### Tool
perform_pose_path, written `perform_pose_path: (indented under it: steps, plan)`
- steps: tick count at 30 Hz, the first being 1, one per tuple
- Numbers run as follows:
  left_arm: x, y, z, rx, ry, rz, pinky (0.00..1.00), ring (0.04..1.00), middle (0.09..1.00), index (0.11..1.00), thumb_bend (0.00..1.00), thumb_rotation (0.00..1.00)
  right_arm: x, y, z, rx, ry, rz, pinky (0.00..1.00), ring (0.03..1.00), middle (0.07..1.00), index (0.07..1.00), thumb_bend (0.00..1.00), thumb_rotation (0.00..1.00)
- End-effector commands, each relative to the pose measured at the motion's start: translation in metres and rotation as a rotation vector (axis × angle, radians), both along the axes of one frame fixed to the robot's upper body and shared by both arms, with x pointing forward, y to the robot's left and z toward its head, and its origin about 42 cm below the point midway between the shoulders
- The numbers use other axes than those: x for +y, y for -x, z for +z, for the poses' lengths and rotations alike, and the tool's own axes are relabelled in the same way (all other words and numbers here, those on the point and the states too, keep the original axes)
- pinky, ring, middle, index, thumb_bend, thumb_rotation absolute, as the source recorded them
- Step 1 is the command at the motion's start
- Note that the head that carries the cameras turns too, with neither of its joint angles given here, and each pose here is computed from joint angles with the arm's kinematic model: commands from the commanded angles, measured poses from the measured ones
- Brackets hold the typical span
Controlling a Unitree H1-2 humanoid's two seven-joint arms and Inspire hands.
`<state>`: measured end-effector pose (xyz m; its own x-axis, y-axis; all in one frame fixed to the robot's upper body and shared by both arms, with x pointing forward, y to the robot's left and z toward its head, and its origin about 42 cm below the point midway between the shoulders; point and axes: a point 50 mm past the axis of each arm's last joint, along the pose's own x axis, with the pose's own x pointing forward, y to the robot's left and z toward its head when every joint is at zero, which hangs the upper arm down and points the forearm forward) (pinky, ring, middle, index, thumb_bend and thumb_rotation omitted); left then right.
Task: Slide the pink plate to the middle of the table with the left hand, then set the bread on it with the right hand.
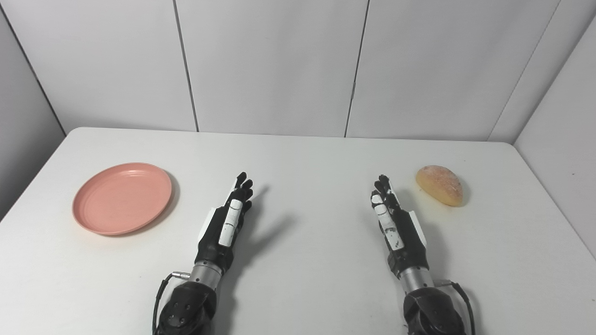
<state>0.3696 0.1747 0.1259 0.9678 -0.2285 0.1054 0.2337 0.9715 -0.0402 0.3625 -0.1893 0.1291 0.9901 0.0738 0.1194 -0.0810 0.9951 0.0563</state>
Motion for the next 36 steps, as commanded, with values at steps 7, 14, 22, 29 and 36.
perform_pose_path:
  steps: [7,14,22,29,36]
  plan:
    - [-0.015,0.004,-0.011,-0.007,-0.005,-0.008,1.0,1.0,1.0,1.0,0.66,1.0,-0.016,-0.006,0.014,-0.081,0.004,0.028,1.0,1.0,1.0,1.0,0.6,0.84]
    - [-0.038,0.003,-0.019,0.002,-0.011,0.013,1.0,1.0,1.0,1.0,0.72,1.0,-0.038,-0.003,0.003,-0.089,-0.008,0.033,1.0,1.0,1.0,1.0,0.58,0.86]
    - [-0.046,0.0,-0.02,-0.027,-0.028,0.01,1.0,1.0,1.0,1.0,0.71,1.0,-0.047,-0.001,-0.002,-0.108,0.006,0.022,1.0,1.0,1.0,1.0,0.57,0.85]
    - [-0.046,-0.004,-0.018,-0.041,0.018,0.058,1.0,1.0,1.0,1.0,0.74,1.0,-0.05,0.001,-0.003,-0.107,0.0,0.024,1.0,1.0,1.0,1.0,0.52,0.86]
    - [-0.032,-0.016,0.0,-0.111,0.046,0.098,1.0,1.0,1.0,1.0,0.74,1.0,-0.051,0.003,-0.004,-0.107,0.012,0.028,1.0,1.0,1.0,1.0,0.5,0.85]
